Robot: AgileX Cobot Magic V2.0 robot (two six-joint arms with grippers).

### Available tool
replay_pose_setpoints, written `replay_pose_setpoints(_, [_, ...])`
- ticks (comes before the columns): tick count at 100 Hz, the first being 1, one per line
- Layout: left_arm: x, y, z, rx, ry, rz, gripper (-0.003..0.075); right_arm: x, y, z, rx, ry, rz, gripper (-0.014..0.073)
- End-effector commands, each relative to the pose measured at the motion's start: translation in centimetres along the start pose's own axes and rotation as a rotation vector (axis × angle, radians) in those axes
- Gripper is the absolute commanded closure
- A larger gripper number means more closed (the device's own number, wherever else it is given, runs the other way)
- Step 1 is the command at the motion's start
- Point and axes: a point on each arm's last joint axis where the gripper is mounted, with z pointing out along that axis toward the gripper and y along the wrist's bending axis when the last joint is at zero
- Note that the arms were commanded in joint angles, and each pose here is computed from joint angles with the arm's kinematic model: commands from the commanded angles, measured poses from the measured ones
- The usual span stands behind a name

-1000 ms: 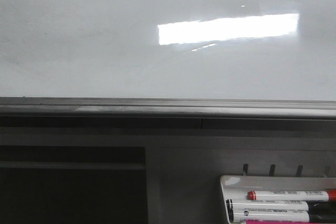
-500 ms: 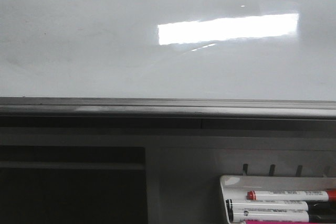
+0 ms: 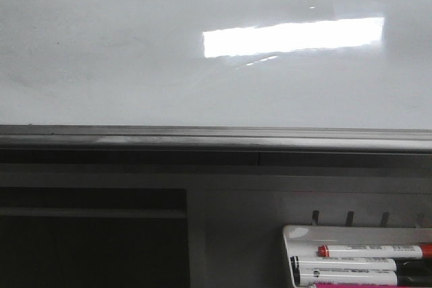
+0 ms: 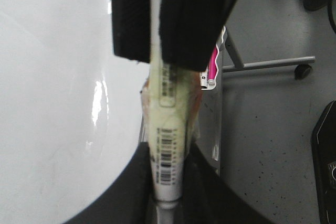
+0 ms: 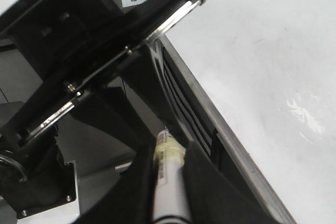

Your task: Write number 2 on whiteboard

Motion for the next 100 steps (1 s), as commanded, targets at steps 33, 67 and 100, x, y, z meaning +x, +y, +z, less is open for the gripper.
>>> replay_pose_setpoints(33, [-2.1,-0.4,-7.4,-0.405,-0.239,-0.186,0.0237,-2.8,-3.1,-0.9,0.203,-0.117,-0.086,0.0672])
replay_pose_setpoints(67, [0.4,-6.4,-13.2,-0.592,-0.386,-0.552,0.0659,-3.5,-11.0,-0.7,0.497,-0.041,-0.265,0.0672])
replay_pose_setpoints(100, [2.1,-10.2,-13.5,-0.582,-0.474,-0.559,0.0741,-1.4,-13.1,2.9,0.487,0.124,-0.486,0.0672])
